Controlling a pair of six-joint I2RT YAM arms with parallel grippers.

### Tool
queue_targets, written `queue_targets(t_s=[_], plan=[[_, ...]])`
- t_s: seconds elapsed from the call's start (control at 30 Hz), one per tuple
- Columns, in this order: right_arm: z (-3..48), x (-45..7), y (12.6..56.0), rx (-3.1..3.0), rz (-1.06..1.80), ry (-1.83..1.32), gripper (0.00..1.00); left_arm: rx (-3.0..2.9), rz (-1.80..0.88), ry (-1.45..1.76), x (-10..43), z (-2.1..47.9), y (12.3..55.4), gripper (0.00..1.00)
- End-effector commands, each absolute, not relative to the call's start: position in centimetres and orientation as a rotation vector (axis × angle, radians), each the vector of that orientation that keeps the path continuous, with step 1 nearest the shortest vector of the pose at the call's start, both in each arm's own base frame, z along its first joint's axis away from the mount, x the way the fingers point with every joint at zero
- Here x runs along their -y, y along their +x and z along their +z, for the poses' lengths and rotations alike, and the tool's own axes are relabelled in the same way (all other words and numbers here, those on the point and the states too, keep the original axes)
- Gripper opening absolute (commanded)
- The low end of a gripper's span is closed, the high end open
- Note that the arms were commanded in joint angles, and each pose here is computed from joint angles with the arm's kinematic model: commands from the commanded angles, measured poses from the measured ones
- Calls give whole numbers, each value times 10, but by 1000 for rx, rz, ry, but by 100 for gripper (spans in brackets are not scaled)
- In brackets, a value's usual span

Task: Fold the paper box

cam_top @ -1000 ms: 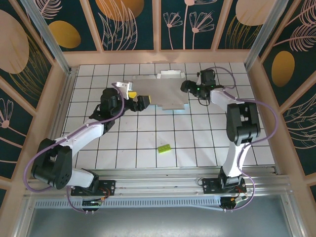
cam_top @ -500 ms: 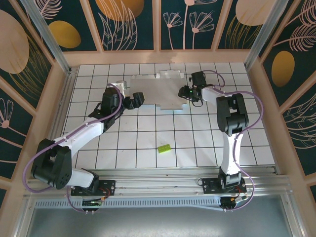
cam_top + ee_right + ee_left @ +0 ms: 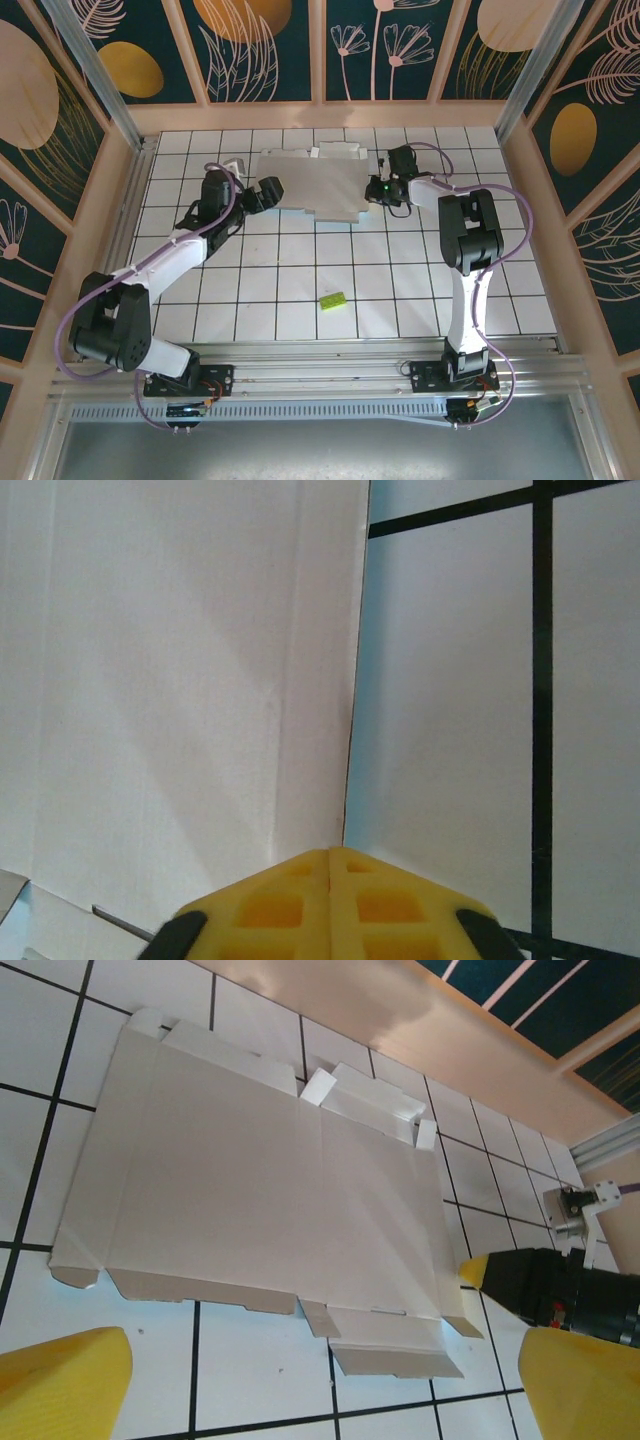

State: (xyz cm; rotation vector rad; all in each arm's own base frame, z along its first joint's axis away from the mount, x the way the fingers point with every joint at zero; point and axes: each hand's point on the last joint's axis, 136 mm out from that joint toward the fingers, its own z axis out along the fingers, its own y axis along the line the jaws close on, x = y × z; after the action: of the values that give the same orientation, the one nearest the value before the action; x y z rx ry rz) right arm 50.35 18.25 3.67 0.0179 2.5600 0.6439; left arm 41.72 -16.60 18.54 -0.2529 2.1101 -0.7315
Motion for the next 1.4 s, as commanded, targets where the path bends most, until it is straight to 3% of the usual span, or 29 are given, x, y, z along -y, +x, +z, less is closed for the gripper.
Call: queue_targets(t_s=[0.0, 0.17, 0.27, 0.43, 0.5, 0.63, 0.9, 1.03, 1.13, 1.37], plan=[[64, -182, 509, -2494, 638, -87, 0, -2103, -743, -212, 166, 197, 428, 99], [92, -183, 499, -2438, 659, -133, 0, -2064, -646, 39, 176, 218, 451, 99], [101, -191, 486, -2427, 725, -125, 28, -2123, -556, -16, 168, 212, 470, 99], [95, -179, 469, -2472, 686, 140, 51, -2186, -517, 45, 172, 192, 478, 99], [86, -167, 463, -2472, 646, 409, 55, -2195, -463, 61, 167, 188, 477, 99], [73, -175, 445, -2451, 769, 817, 55, -2188, -433, 65, 162, 188, 474, 99], [54, -204, 450, -2429, 971, 1035, 53, -2199, -471, 43, 163, 174, 463, 99], [39, -200, 453, -2426, 932, 1121, 51, -2205, -471, 31, 161, 170, 460, 99], [30, -194, 451, -2415, 902, 1182, 44, -2206, -470, 29, 160, 169, 459, 99], [21, -190, 450, -2408, 910, 1190, 15, -2205, -496, 26, 164, 168, 460, 99]])
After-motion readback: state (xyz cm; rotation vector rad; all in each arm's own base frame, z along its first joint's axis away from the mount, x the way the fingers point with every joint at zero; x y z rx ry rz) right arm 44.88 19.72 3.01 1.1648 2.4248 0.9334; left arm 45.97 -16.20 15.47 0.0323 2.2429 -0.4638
